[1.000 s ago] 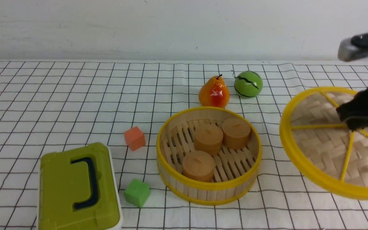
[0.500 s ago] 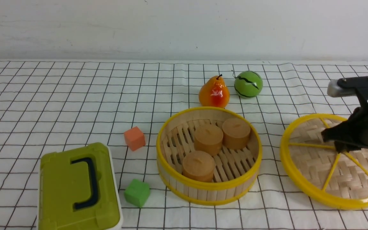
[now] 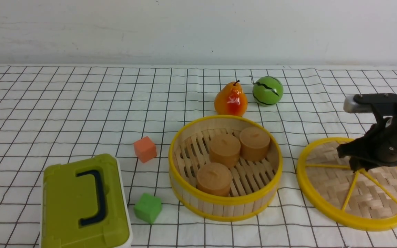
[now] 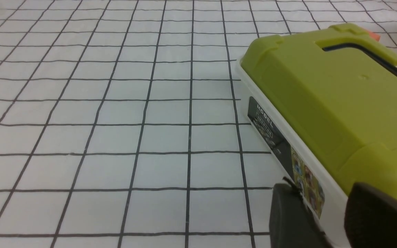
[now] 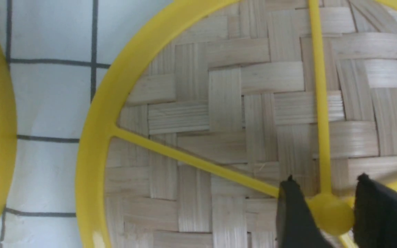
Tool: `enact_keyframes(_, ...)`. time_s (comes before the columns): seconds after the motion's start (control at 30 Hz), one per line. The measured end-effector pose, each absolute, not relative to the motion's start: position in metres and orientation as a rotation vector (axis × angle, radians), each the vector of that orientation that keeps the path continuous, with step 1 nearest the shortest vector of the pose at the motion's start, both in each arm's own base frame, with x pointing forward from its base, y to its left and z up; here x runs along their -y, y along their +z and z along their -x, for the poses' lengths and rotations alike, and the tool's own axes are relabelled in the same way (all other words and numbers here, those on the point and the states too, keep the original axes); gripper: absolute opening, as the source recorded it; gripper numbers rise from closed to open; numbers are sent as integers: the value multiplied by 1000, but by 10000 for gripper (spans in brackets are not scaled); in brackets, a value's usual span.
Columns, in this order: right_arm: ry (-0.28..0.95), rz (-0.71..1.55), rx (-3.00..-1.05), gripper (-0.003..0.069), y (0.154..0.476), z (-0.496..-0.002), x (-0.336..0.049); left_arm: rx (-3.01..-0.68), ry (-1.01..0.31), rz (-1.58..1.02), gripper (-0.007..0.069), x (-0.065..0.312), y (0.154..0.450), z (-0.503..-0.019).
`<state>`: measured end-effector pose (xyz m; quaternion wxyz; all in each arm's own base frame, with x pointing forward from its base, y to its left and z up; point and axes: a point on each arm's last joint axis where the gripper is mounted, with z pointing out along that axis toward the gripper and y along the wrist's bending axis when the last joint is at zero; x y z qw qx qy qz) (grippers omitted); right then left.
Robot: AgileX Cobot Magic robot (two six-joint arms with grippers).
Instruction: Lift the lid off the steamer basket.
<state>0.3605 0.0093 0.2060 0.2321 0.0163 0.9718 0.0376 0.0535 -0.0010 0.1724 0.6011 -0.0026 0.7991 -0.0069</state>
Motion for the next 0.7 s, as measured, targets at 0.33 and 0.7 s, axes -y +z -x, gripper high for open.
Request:
enact_keyframes(0.33,227,71,-2330,205,339,-286,-19,-1852,-16,6,239,1,172,-53)
enact_keyframes(0.7,236,135,-1939,-22,381,-143,-21,-1852,-16,6,239,1,172,-53)
